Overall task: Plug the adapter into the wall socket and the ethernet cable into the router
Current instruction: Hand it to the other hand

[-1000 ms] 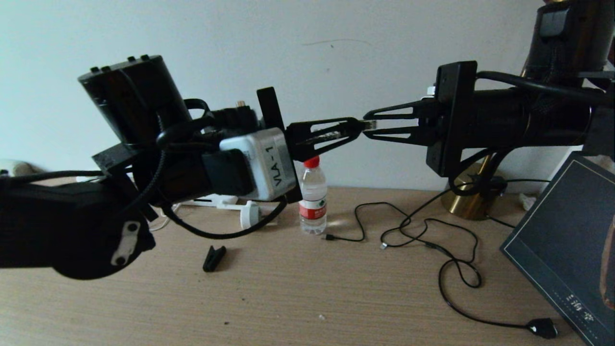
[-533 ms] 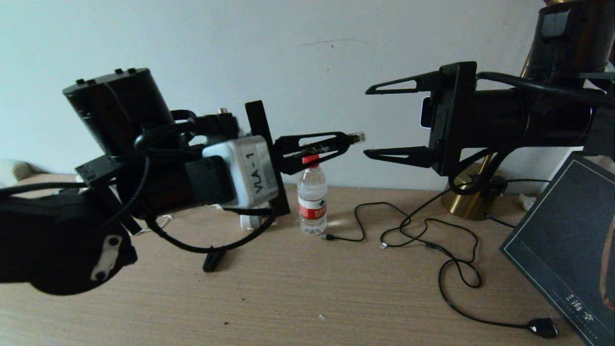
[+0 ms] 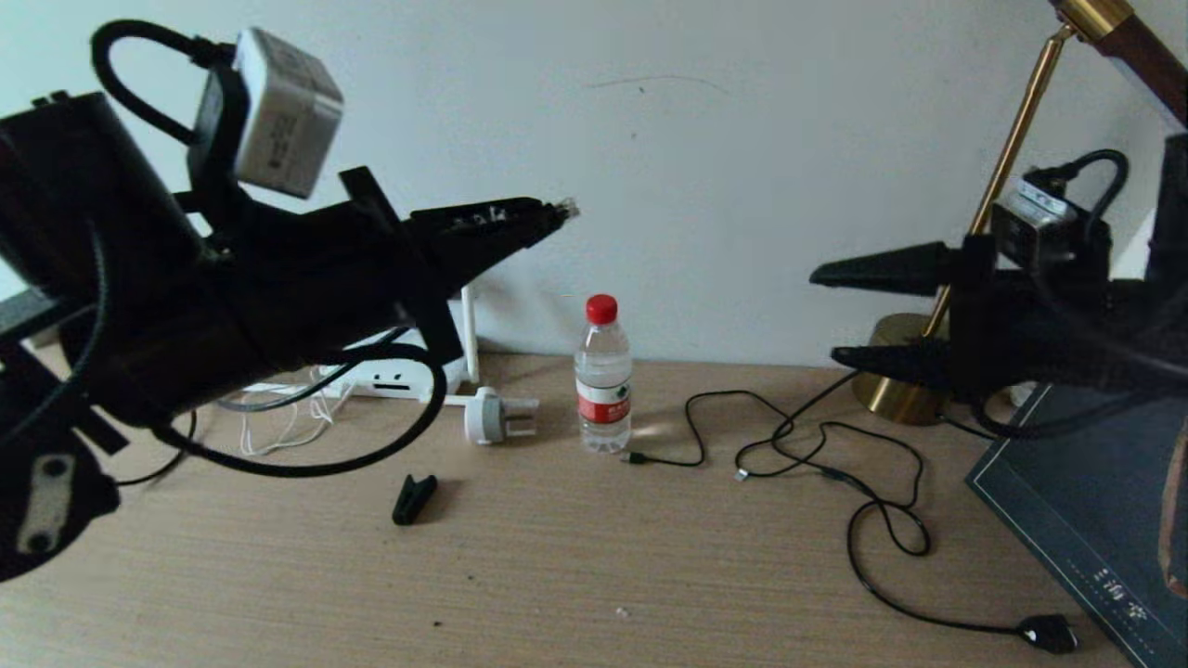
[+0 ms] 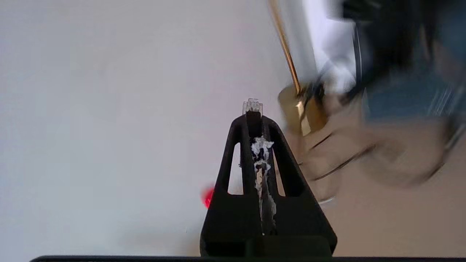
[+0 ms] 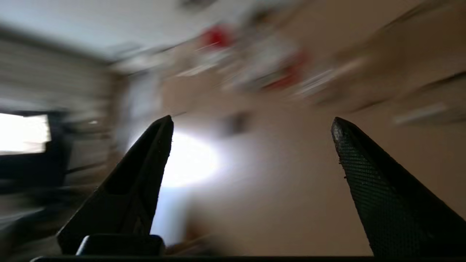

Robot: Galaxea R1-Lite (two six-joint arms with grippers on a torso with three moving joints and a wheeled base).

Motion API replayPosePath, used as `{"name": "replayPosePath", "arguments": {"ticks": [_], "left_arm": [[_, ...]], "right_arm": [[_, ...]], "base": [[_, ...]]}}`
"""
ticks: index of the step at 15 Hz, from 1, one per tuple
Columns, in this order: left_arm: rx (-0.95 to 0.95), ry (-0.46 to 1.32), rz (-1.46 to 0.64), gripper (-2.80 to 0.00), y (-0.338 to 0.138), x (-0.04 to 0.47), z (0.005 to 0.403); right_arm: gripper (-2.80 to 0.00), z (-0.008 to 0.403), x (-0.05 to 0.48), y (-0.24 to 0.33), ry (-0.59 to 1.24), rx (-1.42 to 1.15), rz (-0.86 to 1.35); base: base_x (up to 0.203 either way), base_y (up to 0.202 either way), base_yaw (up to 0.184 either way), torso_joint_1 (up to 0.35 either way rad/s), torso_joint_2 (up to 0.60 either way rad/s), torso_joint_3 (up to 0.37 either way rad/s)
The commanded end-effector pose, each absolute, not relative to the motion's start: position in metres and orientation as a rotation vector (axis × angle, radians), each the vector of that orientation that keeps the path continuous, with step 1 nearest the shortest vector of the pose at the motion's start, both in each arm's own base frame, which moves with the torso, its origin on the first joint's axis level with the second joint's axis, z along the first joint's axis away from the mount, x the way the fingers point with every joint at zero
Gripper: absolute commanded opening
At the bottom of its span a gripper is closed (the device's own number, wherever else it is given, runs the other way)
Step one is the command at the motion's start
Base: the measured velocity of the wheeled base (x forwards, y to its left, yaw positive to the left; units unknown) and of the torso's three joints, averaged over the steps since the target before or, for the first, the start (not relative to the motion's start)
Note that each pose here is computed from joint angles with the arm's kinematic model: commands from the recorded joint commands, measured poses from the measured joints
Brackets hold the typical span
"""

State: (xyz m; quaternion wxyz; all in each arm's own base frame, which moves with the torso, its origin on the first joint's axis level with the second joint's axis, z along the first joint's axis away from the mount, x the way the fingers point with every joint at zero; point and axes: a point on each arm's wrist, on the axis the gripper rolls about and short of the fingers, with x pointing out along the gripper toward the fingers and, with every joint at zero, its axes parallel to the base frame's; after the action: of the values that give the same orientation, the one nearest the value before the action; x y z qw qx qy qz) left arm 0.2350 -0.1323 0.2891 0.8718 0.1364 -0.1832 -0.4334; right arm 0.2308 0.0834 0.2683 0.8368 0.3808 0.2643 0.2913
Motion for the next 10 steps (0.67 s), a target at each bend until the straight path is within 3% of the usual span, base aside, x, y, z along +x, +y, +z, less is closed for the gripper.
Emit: {"name": "replayPosePath", "arguments": {"ticks": [1,4,7,10], "left_arm": [[-0.004,-0.23,-0.801,-2.8,-0.108,0.214,0.302],[-0.043,-0.131,-0.67,-2.8,-0.08,0.216,0.284],[-0.086,-0.065,-0.589,-2.8,-0.062,0.21,0.267],[-0.091,-0.013,-0.509,-2.8,-0.044,0.209,0.251]], "right_arm": [[-2.8,0.271,0.178,0.058,0.288,0.44,0.407],[-2.8,0.265,0.132,0.04,0.182,0.355,0.304],[-2.8,0.228,0.115,0.03,0.229,0.285,0.131],[-2.8,0.209,0.085,0.02,0.195,0.175,0.114]], "base": [[0.0,0.0,0.0,0.0,0.0,0.0],[0.0,0.0,0.0,0.0,0.0,0.0],[0.0,0.0,0.0,0.0,0.0,0.0],[0.0,0.0,0.0,0.0,0.0,0.0]]}}
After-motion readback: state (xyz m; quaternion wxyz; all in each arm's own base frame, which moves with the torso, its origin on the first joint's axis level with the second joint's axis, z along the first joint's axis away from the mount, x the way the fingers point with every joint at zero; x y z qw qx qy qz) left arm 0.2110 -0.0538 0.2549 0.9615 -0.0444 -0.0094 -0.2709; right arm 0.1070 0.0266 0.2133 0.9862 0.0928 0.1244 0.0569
